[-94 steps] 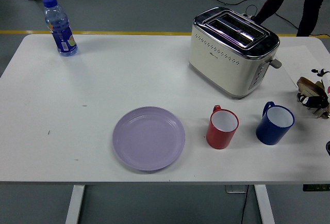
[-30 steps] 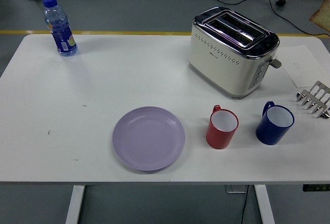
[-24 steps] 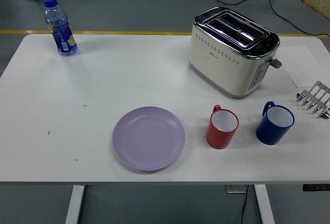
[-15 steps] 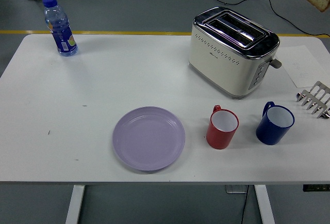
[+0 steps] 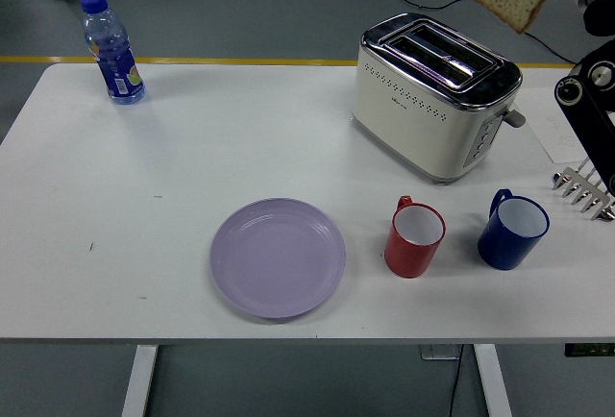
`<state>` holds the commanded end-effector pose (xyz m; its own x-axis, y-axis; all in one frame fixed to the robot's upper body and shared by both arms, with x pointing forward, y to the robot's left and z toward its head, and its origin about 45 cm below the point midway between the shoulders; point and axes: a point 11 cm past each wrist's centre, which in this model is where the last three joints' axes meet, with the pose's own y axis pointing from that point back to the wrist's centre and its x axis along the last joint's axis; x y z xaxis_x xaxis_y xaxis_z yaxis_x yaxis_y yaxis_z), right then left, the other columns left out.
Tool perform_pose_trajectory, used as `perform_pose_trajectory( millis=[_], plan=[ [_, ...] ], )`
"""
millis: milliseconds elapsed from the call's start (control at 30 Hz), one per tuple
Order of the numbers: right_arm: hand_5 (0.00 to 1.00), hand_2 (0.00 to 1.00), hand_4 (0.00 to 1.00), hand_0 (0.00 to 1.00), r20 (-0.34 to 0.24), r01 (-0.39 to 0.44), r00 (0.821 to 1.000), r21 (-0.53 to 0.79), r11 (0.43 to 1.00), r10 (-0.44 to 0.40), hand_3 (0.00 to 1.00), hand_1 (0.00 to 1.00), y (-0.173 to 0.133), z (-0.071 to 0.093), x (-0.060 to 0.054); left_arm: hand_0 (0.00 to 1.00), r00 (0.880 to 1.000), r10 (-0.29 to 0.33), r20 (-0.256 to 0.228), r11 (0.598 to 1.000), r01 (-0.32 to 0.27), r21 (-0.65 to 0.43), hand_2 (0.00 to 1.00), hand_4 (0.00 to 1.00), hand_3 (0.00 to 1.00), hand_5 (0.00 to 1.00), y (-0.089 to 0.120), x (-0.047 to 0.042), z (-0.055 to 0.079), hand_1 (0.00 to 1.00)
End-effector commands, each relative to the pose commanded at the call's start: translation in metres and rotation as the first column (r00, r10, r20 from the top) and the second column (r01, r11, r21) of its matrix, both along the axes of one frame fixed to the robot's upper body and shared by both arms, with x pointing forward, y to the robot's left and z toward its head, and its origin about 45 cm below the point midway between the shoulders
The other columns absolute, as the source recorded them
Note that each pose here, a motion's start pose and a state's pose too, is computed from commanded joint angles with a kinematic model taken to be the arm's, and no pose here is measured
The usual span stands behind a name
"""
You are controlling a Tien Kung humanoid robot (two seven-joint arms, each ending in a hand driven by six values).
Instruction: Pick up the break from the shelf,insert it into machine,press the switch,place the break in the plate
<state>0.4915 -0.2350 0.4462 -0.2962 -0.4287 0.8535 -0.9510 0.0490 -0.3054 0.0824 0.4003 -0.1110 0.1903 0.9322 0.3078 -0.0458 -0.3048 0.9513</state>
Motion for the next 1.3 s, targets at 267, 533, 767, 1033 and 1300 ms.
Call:
perform_pose_trajectory(
  millis=[267, 533, 767, 1033, 1300],
  plan=[
    [0.002, 0.361, 0.388, 0.226, -0.053, -0.014, 0.999, -0.003, 1.000, 0.014, 0.498, 0.283, 0.021, -0.025, 0.013, 0.678, 1.000, -0.005, 0.006, 1.000, 0.005, 0.002, 0.683, 0.288, 0.560, 0.864, 0.001, 0.0040, 0.001, 0.697],
    [0.002, 0.359, 0.393, 0.223, -0.097, -0.028, 0.995, -0.013, 1.000, 0.027, 0.498, 0.281, 0.035, -0.044, 0.019, 0.678, 1.000, -0.012, 0.009, 1.000, 0.012, 0.003, 0.683, 0.288, 0.560, 0.864, 0.001, 0.0069, 0.002, 0.699],
    [0.002, 0.358, 0.389, 0.225, -0.118, -0.035, 0.993, -0.018, 0.999, 0.033, 0.498, 0.281, 0.043, -0.055, 0.023, 0.678, 1.000, -0.016, 0.009, 1.000, 0.016, 0.003, 0.683, 0.287, 0.561, 0.863, 0.000, 0.0081, 0.002, 0.698],
    [0.002, 0.357, 0.387, 0.222, -0.143, -0.010, 0.990, -0.021, 1.000, 0.007, 0.498, 0.281, 0.038, -0.068, 0.028, 0.678, 1.000, -0.021, 0.012, 1.000, 0.021, 0.003, 0.683, 0.287, 0.560, 0.864, 0.000, 0.0108, 0.002, 0.699],
    [0.002, 0.357, 0.386, 0.220, -0.154, 0.028, 0.987, -0.026, 0.999, -0.032, 0.497, 0.281, 0.028, -0.078, 0.032, 0.678, 1.000, -0.022, 0.016, 1.000, 0.022, 0.003, 0.684, 0.286, 0.559, 0.862, -0.001, 0.0127, 0.002, 0.700]
  ],
)
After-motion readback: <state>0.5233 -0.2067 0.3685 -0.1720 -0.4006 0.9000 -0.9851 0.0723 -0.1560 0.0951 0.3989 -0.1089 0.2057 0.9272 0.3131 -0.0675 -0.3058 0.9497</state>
